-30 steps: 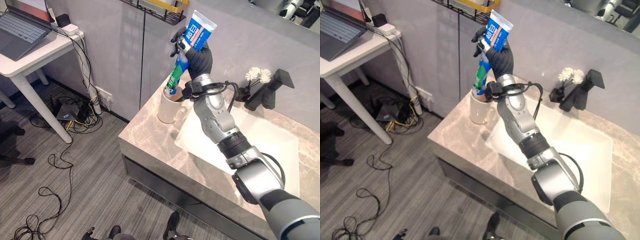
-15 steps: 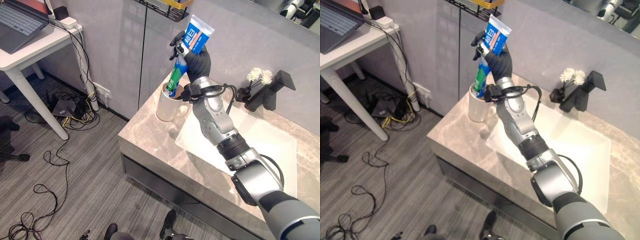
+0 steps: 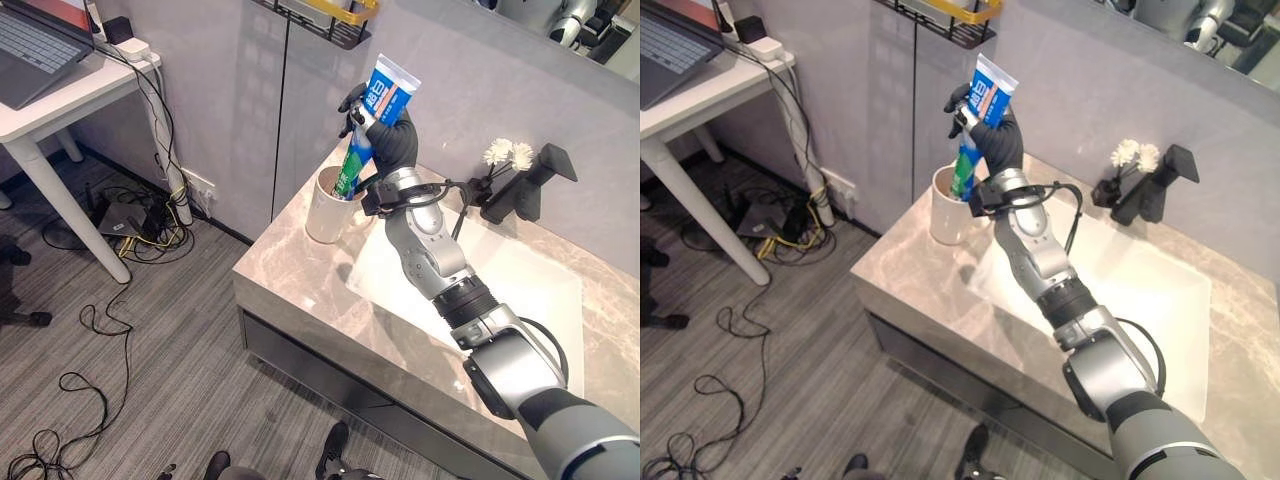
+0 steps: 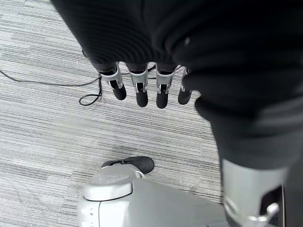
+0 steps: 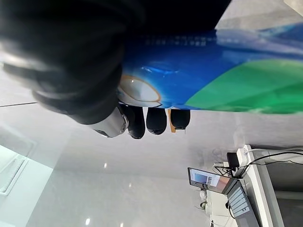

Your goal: Put brush and paste in cup on sink, flatten towel.

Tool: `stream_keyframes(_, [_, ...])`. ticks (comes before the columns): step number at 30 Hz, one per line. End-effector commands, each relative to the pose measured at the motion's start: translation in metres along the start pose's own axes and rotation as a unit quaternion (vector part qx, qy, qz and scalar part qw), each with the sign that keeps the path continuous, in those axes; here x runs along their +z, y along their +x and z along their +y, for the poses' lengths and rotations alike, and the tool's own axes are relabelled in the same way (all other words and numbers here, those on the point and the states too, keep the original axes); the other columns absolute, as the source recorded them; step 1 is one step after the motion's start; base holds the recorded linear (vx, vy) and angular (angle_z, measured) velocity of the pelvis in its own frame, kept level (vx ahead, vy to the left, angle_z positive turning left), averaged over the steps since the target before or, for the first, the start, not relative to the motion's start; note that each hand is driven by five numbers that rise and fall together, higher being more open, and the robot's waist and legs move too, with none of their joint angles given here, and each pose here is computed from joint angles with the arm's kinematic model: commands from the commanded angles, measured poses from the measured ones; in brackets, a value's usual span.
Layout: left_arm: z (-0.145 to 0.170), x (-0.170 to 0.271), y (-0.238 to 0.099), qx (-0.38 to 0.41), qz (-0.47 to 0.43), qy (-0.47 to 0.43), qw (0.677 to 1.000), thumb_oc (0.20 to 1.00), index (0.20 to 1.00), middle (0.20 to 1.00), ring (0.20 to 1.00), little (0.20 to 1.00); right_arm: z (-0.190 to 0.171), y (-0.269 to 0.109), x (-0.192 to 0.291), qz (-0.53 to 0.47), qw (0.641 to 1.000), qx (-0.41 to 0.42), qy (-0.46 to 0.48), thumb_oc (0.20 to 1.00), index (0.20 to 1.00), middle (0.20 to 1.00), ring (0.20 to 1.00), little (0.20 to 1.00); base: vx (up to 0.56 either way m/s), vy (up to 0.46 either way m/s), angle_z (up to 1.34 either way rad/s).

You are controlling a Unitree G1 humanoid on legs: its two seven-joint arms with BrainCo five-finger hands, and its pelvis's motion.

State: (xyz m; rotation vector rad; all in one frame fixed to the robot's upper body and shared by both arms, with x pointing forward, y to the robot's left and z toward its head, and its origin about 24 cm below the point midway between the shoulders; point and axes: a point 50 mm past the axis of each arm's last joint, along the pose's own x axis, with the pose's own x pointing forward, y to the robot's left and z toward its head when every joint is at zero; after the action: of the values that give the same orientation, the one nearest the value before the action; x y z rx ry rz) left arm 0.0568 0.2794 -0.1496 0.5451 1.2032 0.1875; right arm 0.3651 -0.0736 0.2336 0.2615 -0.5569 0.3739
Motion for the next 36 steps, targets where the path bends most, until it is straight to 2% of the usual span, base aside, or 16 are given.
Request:
stream_keyframes(1, [0.005, 0.004, 0.003, 0.013, -0.002, 0.011, 1.0, 1.0, 1.0, 1.0, 1.0, 1.0, 0.0, 0.016, 0.033, -0.068, 0.997, 0.011, -0.039, 1.0, 1.0, 1.0, 1.0, 1.0, 0.0, 0.0, 0.0])
stream_keyframes(20, [0.002, 0.001, 0.001, 0.002, -0.004, 0.019, 1.0, 1.0, 1.0, 1.0, 1.0, 1.0, 0.004, 0.016, 0.043, -0.091, 0.991, 0.021, -0.1, 1.0, 1.0, 1.0, 1.0, 1.0, -0.01, 0.003, -0.03])
stream_keyframes(23, [-0.002, 0.001, 0.001, -0.005, -0.001, 0.023, 1.0, 1.0, 1.0, 1.0, 1.0, 1.0, -0.002, 0.015, 0.052, -0.112, 0.986, 0.006, -0.122, 1.0, 1.0, 1.0, 1.0, 1.0, -0.01, 0.028, 0.0])
stream_keyframes(26, [-0.009, 0.002, 0.001, -0.016, 0.001, 0.028, 0.999, 1.0, 1.0, 1.0, 1.0, 1.0, -0.014, 0.009, 0.053, -0.116, 0.989, -0.023, -0.09, 1.0, 1.0, 1.0, 1.0, 1.0, -0.01, 0.058, 0.01])
stream_keyframes(32, [-0.018, 0.003, 0.0, -0.027, 0.01, 0.009, 1.0, 1.0, 1.0, 1.0, 1.0, 1.0, -0.052, -0.025, 0.047, -0.115, 0.985, -0.097, -0.081, 1.0, 1.0, 1.0, 1.0, 1.0, -0.03, 0.089, 0.0])
stream_keyframes(36, [-0.025, -0.004, -0.003, -0.035, 0.026, -0.014, 0.999, 1.0, 1.0, 1.0, 1.0, 1.0, -0.102, -0.089, 0.035, -0.082, 0.973, -0.186, -0.109, 1.0, 1.0, 1.0, 1.0, 1.0, -0.03, 0.092, -0.16])
